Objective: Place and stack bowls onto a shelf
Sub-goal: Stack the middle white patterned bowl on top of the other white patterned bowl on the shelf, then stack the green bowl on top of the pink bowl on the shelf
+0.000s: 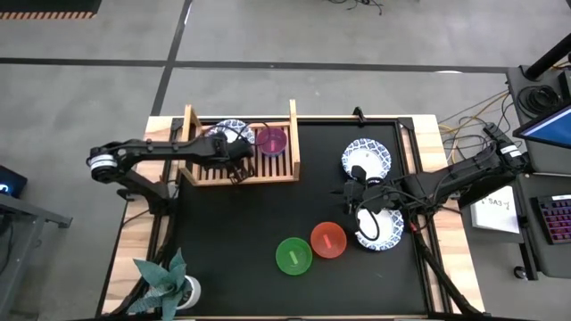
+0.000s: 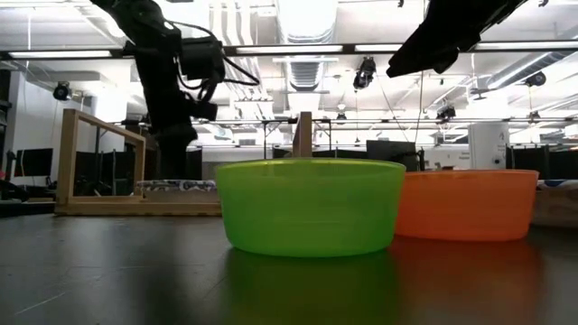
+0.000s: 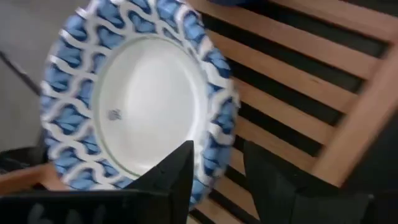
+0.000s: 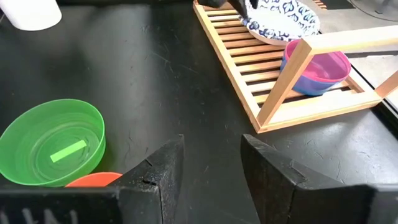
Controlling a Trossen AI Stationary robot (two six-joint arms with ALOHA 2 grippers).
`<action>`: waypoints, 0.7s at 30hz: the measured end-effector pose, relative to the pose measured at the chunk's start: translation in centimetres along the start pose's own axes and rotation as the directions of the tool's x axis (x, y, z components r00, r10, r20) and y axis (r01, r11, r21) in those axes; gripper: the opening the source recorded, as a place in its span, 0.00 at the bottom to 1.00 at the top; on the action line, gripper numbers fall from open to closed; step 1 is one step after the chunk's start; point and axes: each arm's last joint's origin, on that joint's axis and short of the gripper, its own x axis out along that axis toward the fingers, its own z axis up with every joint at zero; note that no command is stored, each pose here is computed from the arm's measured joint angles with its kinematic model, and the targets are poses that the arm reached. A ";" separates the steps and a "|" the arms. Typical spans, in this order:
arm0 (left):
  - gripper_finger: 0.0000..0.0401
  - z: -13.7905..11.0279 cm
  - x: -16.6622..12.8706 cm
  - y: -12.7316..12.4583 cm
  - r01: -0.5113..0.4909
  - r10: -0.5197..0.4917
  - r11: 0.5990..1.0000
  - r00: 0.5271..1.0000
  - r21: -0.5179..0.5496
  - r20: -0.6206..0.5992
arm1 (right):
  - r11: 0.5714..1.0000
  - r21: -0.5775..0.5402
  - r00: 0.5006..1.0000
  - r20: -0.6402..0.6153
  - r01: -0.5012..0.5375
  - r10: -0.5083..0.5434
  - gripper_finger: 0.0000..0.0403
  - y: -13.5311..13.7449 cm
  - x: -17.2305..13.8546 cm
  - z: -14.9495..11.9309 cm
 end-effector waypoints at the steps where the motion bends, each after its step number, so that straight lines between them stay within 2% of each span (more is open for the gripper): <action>1: 0.32 -0.1 -0.3 0.0 0.028 -0.028 1.000 1.000 -0.011 0.003 | 1.000 0.001 1.000 0.001 0.000 0.000 0.37 0.0 0.0 0.0; 6: 0.34 -0.4 -2.1 -0.7 0.215 -0.212 0.975 0.976 -0.061 0.047 | 1.000 0.016 1.000 0.000 0.000 0.000 0.37 0.0 0.0 0.0; 13: 0.32 -0.5 -5.2 -3.3 0.366 -0.350 0.929 0.918 -0.060 0.186 | 0.999 0.050 1.000 0.000 0.000 0.000 0.37 0.0 0.0 0.0; 17: 0.32 -0.2 -7.1 -6.1 0.456 -0.436 0.890 0.845 0.009 0.308 | 0.999 0.050 1.000 0.000 0.000 0.000 0.37 0.0 0.0 0.0; 21: 0.32 -0.2 -9.1 -9.3 0.538 -0.535 0.834 0.737 0.120 0.413 | 0.999 0.050 1.000 0.000 0.000 0.000 0.37 0.0 0.0 0.0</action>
